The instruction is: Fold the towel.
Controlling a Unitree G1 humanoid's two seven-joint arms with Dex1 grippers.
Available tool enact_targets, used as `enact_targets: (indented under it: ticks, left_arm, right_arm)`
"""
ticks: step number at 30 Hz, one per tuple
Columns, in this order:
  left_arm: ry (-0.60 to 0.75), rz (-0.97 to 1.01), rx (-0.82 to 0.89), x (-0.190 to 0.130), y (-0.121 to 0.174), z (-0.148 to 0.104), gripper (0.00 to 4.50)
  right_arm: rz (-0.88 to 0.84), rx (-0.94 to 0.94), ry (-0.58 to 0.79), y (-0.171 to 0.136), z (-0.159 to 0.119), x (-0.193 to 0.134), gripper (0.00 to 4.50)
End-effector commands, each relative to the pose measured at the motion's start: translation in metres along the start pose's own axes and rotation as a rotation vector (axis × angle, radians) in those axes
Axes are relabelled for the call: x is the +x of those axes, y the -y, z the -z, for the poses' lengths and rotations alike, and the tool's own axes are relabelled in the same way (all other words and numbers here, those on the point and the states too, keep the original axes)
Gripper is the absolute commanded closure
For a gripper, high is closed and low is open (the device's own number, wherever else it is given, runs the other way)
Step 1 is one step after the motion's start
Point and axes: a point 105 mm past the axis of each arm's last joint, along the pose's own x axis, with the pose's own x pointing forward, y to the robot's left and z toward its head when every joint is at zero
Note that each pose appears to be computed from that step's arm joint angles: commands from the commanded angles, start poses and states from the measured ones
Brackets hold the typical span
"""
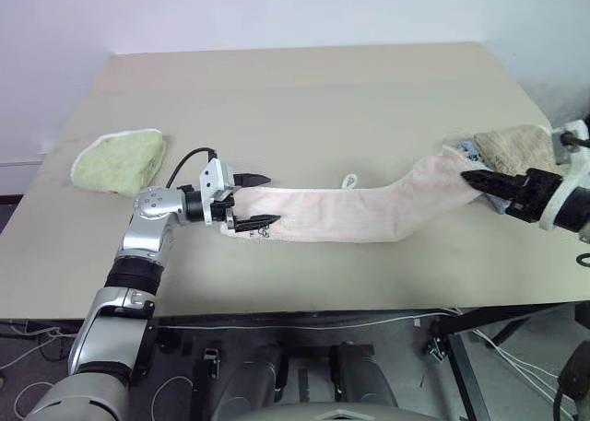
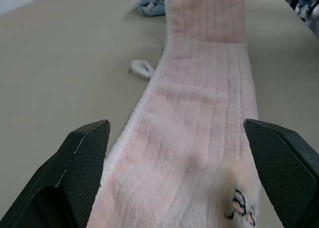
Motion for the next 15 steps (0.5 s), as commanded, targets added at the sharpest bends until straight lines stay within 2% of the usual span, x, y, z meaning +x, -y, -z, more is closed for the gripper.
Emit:
enact_targets:
  ticks: [1, 5, 9, 15]
  left_arm:
    - [0.0, -0.016, 0.052, -0.005, -0.005, -0.007, 0.0]
    - [-0.004, -0.027, 0.051, -0.009, -0.002, -0.004, 0.0]
    - [-0.007, -0.037, 0.047, -0.01, 0.0, -0.002, 0.0]
    - [-0.014, -0.057, 0.051, -0.014, 0.0, -0.002, 0.0]
  right_arm:
    - [-0.075, -0.185, -0.117, -0.029, 0.016, 0.018, 4.47]
    - [-0.198, -0.246, -0.212, -0.056, 0.041, 0.04, 4.47]
    - [-0.158, -0.279, -0.294, -0.054, 0.063, 0.063, 4.47]
    - [-0.094, -0.236, -0.265, -0.05, 0.059, 0.093, 4.47]
